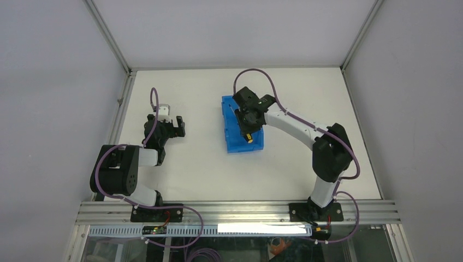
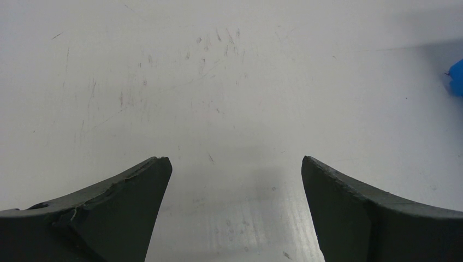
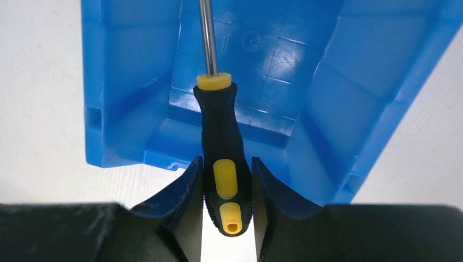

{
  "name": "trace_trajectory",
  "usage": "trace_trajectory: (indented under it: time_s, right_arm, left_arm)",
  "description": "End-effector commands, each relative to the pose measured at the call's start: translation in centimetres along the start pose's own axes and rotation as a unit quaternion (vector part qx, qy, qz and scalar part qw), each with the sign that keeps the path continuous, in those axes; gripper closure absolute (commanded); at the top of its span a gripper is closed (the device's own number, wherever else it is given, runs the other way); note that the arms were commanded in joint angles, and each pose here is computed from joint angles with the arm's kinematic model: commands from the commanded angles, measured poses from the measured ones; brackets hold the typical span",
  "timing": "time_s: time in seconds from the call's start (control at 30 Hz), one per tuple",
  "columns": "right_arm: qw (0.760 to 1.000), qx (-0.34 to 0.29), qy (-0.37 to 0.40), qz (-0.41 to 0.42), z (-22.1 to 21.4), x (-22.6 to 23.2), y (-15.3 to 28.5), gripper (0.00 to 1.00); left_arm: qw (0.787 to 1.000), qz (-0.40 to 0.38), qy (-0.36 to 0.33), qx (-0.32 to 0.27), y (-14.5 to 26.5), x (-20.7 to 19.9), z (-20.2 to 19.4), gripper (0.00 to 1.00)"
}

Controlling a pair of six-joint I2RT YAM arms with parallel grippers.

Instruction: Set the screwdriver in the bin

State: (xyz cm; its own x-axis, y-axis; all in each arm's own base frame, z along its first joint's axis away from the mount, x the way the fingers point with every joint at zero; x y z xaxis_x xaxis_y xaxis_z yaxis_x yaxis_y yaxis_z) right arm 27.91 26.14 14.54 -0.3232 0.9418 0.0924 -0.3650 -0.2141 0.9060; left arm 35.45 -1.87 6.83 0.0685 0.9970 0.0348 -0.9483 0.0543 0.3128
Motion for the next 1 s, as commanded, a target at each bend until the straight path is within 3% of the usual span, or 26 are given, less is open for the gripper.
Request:
trace_trajectory:
  time_s: [0.0,0.37,0.5,0.63,0.7,0.97]
  right_arm:
    - [0.999,-0.044,-0.005,0.024,1.4,1.3,-0.6,0.96]
    - [0.999,-0.009,-0.005,-0.038,0.7,0.3,-5.8,0.85]
    - [0.999,-0.007,-0.013,-0.038,0.7,0.4,-6.2,0.70]
    - [1.000,-0.015,-0.016,-0.022,1.5,1.0,-5.2,0.48]
    - [0.999,-0.029,-0.017,-0.017,2.5,1.3,-4.2,0.41]
    - [0.993,-0.112,-0.019,-0.021,7.2,1.3,2.5,0.40]
  left_arm:
    - [0.999,0.006,0.005,-0.032,-0.4,0.2,2.0,0.01]
    - [0.999,0.006,0.005,-0.032,-0.4,0.3,2.0,0.01]
    - [0.999,0.006,0.005,-0.032,-0.4,0.2,2.0,0.01]
    - [0.999,0.006,0.005,-0.032,-0.4,0.3,2.0,0.01]
    - [0.999,0.006,0.006,-0.032,-0.4,0.3,2.0,0.01]
    - [0.999,0.007,0.005,-0.032,-0.4,0.3,2.0,0.01]
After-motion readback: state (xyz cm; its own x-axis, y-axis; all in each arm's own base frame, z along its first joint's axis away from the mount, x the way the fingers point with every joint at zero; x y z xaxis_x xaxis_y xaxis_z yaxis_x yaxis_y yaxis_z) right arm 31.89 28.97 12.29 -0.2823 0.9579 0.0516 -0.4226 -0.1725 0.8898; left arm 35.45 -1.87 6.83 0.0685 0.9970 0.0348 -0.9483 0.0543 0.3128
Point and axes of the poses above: each gripper's point midway between its finger pads, its own y axis back along the fingers, its own x axis along the line the jaws close on, z = x × y, the point moved 3 cm from there along y, back along the fingers, and after that the axes turned 4 degrees about -y, right-handed, at the moved point
